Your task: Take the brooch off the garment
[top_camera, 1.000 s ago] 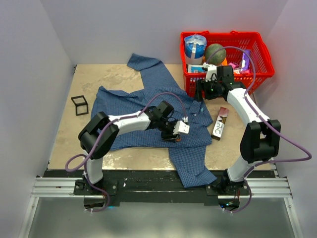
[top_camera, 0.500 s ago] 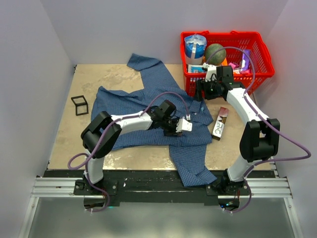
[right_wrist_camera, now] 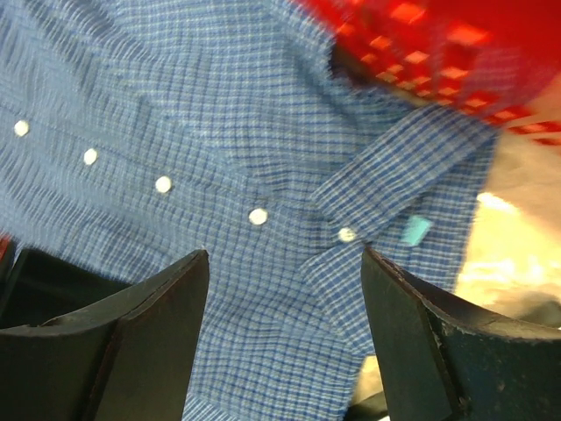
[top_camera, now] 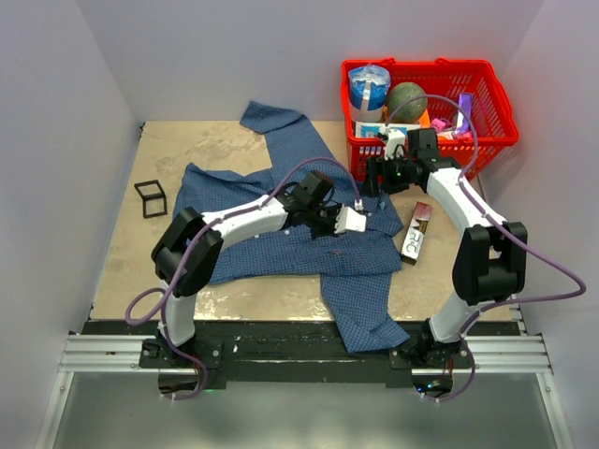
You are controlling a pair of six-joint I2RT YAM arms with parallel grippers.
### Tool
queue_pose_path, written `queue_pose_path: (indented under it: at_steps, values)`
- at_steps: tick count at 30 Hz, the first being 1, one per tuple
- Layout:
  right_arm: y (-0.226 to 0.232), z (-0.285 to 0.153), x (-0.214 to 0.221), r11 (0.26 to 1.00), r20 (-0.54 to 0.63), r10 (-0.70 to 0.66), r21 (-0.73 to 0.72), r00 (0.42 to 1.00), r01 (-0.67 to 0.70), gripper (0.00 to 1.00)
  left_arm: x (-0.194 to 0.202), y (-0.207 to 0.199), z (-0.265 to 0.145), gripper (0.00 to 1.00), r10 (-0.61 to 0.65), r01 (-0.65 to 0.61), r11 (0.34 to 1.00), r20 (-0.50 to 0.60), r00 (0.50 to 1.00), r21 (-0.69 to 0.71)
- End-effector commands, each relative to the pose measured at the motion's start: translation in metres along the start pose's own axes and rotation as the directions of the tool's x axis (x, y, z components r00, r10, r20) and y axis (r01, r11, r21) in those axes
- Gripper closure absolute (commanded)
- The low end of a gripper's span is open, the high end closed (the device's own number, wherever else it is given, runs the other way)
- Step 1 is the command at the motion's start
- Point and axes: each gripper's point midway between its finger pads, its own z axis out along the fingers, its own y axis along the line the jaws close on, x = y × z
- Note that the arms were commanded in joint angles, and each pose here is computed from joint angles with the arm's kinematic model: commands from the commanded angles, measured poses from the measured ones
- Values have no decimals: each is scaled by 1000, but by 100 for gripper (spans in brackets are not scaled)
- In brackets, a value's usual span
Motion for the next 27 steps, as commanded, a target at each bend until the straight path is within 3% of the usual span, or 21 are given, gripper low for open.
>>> queue_pose_path:
  at_steps: [1, 3, 4, 7, 11, 15, 19, 23, 27]
  values:
    - [16, 3, 8, 994, -27, 1, -109, 1000, -4, 27, -2, 2, -2, 90, -36, 36, 999, 6, 999, 23]
    - [25, 2, 10, 986, -34, -21, -167, 999, 15, 27, 2, -2, -5, 82, -107, 107, 993, 3, 994, 50]
    - [27, 2, 13, 984, -42, -34, -179, 999, 26, 28, 2, -5, -5, 74, -141, 141, 988, 8, 990, 69]
    - [32, 6, 29, 980, -83, -6, -200, 997, -11, 28, 9, -16, -10, 67, -300, 298, 949, 4, 954, 106]
    - [50, 9, 47, 968, -108, 12, -249, 994, -39, 28, 14, -22, -13, 67, -438, 435, 898, 44, 898, 64]
    - [72, 3, 58, 959, -89, -71, -280, 993, 44, 28, 35, -45, -20, 68, -553, 552, 833, 11, 833, 42]
    - [93, 10, 80, 942, -133, -183, -306, 974, 136, 30, 61, -60, -51, 70, -597, 597, 802, 16, 802, 36]
    - [101, 27, 106, 936, -226, -199, -334, 954, 116, 35, 97, -74, -74, 71, -612, 612, 791, -14, 791, -2]
    - [115, 38, 125, 920, -302, -235, -375, 924, 111, 38, 107, -87, -76, 71, -647, 647, 762, 0, 762, -6]
